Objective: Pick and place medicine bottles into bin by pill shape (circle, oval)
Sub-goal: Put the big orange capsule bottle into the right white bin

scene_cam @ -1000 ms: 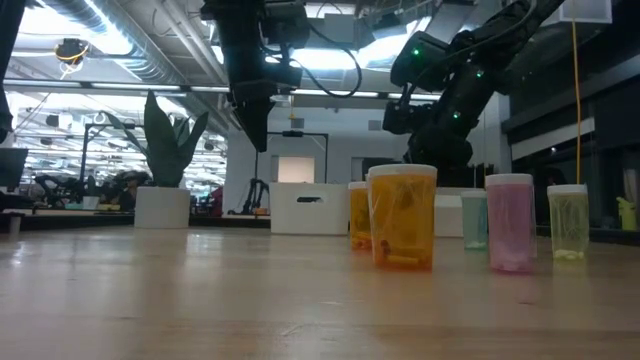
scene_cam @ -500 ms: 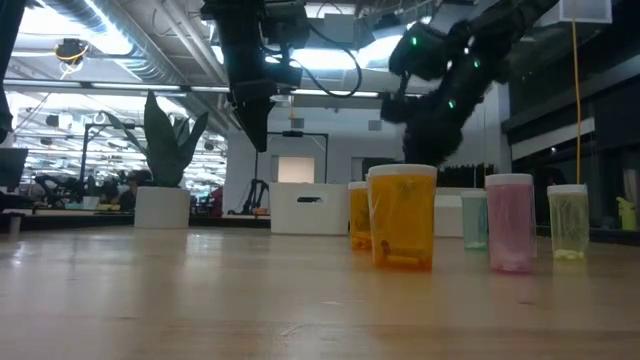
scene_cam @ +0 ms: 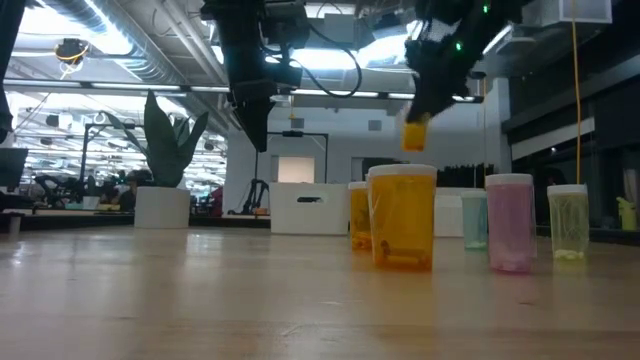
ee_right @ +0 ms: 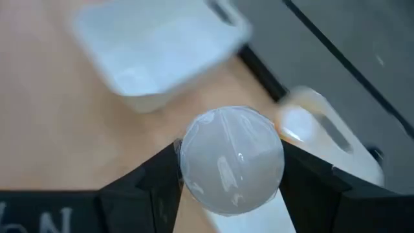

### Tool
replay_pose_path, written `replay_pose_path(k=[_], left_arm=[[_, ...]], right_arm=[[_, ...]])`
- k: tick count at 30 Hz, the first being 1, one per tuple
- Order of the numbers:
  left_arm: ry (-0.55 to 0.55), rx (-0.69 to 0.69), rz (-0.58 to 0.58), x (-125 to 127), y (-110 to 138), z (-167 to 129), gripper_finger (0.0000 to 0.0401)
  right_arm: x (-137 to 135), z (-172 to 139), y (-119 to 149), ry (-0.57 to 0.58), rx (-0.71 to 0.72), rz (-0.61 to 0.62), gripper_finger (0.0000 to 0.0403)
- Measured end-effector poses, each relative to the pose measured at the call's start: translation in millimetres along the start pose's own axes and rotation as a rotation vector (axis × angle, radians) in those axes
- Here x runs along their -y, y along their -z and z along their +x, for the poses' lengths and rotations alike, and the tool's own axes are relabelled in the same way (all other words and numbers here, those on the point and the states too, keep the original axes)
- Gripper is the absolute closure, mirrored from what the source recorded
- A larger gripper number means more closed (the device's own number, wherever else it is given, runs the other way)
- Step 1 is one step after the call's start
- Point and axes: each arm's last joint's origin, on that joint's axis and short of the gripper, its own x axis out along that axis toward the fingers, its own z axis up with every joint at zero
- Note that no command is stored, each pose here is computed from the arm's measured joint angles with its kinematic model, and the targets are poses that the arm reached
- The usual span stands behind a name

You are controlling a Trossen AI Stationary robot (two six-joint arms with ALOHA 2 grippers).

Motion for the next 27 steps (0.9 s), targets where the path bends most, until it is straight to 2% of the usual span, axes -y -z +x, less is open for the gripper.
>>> replay_pose_path(k=[3, 12, 18, 27], left_arm=[[0.000, 0.005, -0.002, -0.1, -0.5, 0.0, 0.0199], [0.000, 0.008, -0.003, -0.1, -0.8, 0.0, 0.0199], [0.000, 0.011, -0.002, -0.1, -1.1, 0.0, 0.0199], [0.000, 0.026, -0.005, -0.1, -2.6, 0.0, 0.0199]], right_arm=[[26.0, 15.5, 9.5, 0.068, -0.056, 0.070, 0.0190], [73.9, 71.1, 24.2, 0.079, -0.146, 0.196, 0.0185], [80.9, 99.0, 32.7, 0.087, -0.208, 0.214, 0.0186], [80.8, 117.6, 39.3, 0.094, -0.250, 0.220, 0.0165]])
